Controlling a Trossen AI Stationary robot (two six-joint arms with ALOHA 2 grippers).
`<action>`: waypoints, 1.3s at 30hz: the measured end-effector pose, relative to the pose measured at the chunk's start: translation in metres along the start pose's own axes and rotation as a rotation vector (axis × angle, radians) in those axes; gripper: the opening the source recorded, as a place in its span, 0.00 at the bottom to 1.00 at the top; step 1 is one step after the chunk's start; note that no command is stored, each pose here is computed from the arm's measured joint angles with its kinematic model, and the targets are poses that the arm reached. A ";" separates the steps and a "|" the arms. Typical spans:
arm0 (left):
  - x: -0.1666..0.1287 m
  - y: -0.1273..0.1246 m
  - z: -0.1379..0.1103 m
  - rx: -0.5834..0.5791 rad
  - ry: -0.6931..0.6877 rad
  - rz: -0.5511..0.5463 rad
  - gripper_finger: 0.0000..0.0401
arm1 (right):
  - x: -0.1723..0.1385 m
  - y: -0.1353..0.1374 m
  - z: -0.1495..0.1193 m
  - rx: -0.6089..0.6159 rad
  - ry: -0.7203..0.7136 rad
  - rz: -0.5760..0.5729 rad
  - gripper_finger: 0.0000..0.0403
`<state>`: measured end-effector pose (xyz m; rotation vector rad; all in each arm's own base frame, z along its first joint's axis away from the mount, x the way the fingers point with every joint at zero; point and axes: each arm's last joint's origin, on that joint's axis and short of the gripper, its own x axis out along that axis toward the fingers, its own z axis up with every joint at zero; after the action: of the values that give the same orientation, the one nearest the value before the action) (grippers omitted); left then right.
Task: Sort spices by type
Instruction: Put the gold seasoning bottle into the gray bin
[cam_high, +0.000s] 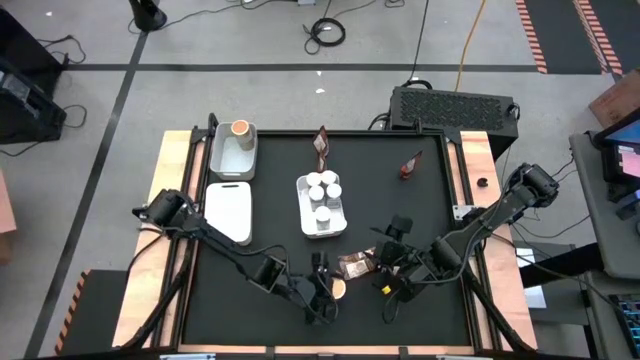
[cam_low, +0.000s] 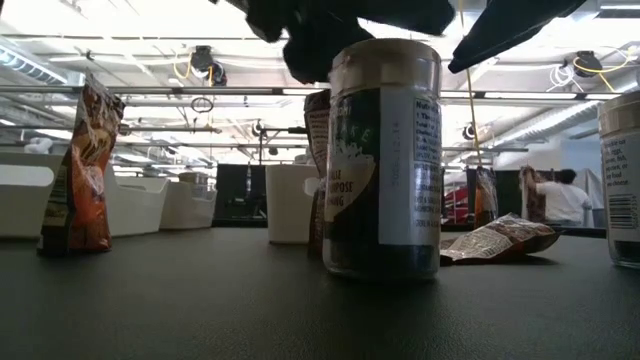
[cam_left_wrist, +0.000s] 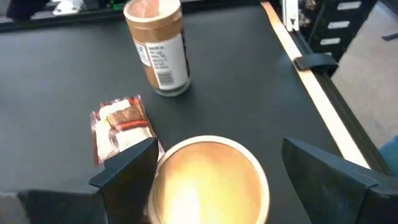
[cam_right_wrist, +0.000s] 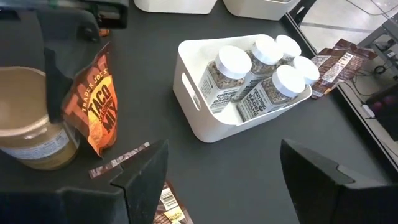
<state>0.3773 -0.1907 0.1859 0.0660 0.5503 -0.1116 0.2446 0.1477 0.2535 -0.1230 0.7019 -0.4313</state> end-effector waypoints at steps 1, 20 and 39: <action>0.003 0.000 -0.002 0.002 0.002 0.002 0.85 | 0.000 0.000 0.000 0.000 0.000 0.000 0.66; -0.004 -0.003 0.003 0.026 -0.005 -0.028 0.85 | 0.000 0.000 0.000 -0.003 0.000 0.000 0.66; -0.004 -0.002 0.003 0.076 -0.003 0.008 0.85 | 0.000 0.000 0.000 0.001 -0.001 0.001 0.66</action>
<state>0.3748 -0.1928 0.1906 0.1425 0.5425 -0.1248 0.2448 0.1479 0.2538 -0.1220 0.7012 -0.4307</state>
